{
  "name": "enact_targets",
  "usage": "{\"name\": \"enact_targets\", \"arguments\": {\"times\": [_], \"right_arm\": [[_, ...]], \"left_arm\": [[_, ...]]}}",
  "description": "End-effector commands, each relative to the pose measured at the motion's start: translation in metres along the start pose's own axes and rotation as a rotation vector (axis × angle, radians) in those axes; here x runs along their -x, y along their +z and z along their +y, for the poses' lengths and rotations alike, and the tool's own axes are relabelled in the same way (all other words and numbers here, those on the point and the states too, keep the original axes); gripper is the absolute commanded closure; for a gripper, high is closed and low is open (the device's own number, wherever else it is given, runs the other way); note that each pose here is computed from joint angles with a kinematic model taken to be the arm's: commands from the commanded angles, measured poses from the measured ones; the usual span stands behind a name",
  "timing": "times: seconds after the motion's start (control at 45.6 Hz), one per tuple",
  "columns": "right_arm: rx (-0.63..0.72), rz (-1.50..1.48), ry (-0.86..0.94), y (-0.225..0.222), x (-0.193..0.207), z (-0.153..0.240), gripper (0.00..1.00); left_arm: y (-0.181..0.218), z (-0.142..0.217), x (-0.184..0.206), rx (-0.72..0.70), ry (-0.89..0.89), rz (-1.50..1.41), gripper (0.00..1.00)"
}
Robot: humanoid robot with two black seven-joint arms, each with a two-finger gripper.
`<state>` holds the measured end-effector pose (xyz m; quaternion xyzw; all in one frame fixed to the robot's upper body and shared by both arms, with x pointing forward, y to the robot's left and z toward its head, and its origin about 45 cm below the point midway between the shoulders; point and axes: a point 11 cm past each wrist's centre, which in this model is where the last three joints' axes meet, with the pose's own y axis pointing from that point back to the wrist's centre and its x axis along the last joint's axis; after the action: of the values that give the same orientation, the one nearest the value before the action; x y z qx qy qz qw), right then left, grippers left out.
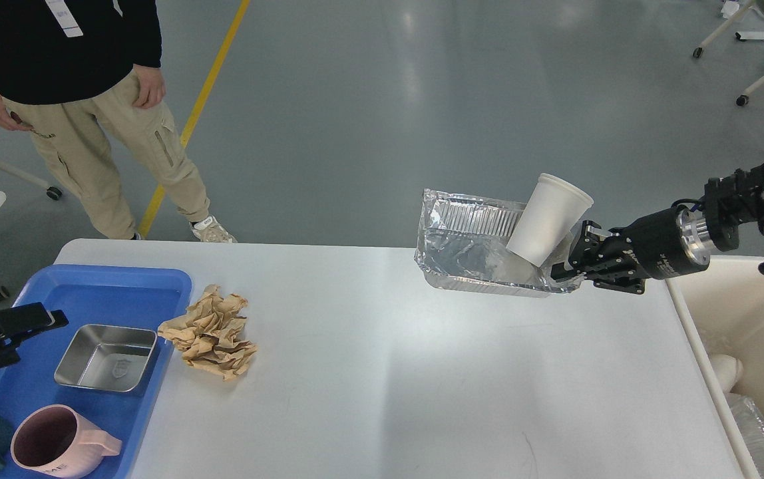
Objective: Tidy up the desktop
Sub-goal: 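Reach the left gripper to the crumpled brown paper and grasp it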
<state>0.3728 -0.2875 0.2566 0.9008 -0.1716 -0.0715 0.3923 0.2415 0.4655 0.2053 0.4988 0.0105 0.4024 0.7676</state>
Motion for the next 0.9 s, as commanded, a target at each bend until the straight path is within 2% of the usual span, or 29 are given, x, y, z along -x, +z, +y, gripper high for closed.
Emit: {"name": "enact_targets", "arguments": {"times": [0.0,0.285,0.438,0.57,0.876], "right_arm": [[-0.001,0.002,-0.001,-0.001,0.0,0.001,1.0],[0.001,-0.005,0.009,0.002,-0.002,0.005,1.0],[-0.006,0.004,0.01,-0.003,-0.002,0.006,1.0],[-0.012,0.004,0.011,-0.003,-0.001,0.007,1.0],[-0.01,-0.009,0.018,0.002,-0.002,0.01,1.0]], "left_arm": [[-0.006,0.004,0.004,-0.004,-0.001,0.008,0.03],[0.004,-0.006,0.01,0.052,-0.013,-0.02,0.03],[0.014,-0.022,0.015,0.072,-0.051,-0.221,0.03],[0.024,-0.04,0.001,0.07,-0.035,-0.408,0.03],[0.054,-0.081,-0.026,0.053,-0.008,-0.649,0.03]]}}
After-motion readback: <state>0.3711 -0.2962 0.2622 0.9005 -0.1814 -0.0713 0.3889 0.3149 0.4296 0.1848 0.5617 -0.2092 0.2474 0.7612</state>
